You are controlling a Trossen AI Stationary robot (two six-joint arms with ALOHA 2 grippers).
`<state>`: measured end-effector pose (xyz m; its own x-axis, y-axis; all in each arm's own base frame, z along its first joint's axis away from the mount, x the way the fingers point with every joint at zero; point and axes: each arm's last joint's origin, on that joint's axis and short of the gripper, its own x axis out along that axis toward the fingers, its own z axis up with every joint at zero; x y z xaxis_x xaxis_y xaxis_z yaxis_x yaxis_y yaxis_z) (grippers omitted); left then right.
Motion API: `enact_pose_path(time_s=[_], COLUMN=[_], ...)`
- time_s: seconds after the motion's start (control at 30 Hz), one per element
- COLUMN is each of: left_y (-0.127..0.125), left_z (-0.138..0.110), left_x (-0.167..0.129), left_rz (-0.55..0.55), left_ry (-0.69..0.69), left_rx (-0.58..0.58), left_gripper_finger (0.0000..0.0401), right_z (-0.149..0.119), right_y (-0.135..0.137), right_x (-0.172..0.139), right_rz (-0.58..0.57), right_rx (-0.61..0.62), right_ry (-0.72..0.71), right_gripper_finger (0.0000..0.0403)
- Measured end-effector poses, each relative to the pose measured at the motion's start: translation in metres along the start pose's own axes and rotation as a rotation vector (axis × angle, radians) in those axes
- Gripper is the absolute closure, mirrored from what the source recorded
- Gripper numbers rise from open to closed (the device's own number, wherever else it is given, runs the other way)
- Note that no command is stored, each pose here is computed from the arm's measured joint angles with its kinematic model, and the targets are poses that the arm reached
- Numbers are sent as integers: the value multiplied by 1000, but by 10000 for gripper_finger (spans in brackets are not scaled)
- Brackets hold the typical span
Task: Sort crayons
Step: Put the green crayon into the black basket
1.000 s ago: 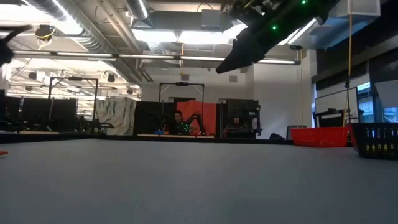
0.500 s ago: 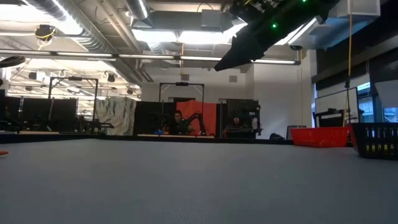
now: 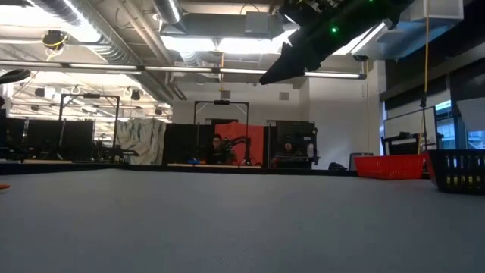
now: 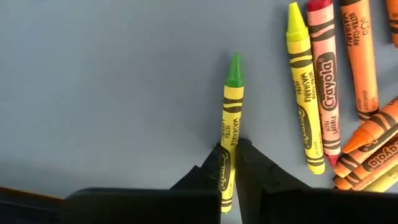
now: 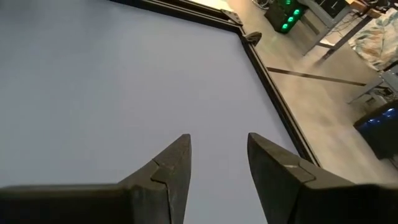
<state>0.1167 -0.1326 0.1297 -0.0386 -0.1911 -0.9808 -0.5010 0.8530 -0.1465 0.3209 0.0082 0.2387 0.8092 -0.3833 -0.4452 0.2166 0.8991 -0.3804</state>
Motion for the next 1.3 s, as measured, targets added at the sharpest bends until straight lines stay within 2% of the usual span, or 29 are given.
enact_pose_path(time_s=[0.17,0.37,0.6,0.77,0.87,1.1,1.3], left_y=[-4,-19,-38,-46,-47,-48,-50], left_z=[1,10,39,64,78,105,123], left_x=[-7,-46,-87,-98,-99,-105,-100], left_rz=[16,91,132,129,104,101,182], left_ry=[-30,-230,-529,-706,-781,-946,-1081], left_rx=[30,133,353,500,562,646,672], left_gripper_finger=[391,396,393,393,393,393,393], right_z=[0,0,2,-3,-8,-2,7], right_y=[1,3,12,23,34,42,42], right_x=[0,0,-3,6,17,34,32], right_rz=[18,92,420,581,646,622,618], right_rx=[0,0,32,80,86,95,103], right_ry=[-3,-17,-76,-60,-73,-234,-331], right_gripper_finger=[246,246,246,243,220,141,123])
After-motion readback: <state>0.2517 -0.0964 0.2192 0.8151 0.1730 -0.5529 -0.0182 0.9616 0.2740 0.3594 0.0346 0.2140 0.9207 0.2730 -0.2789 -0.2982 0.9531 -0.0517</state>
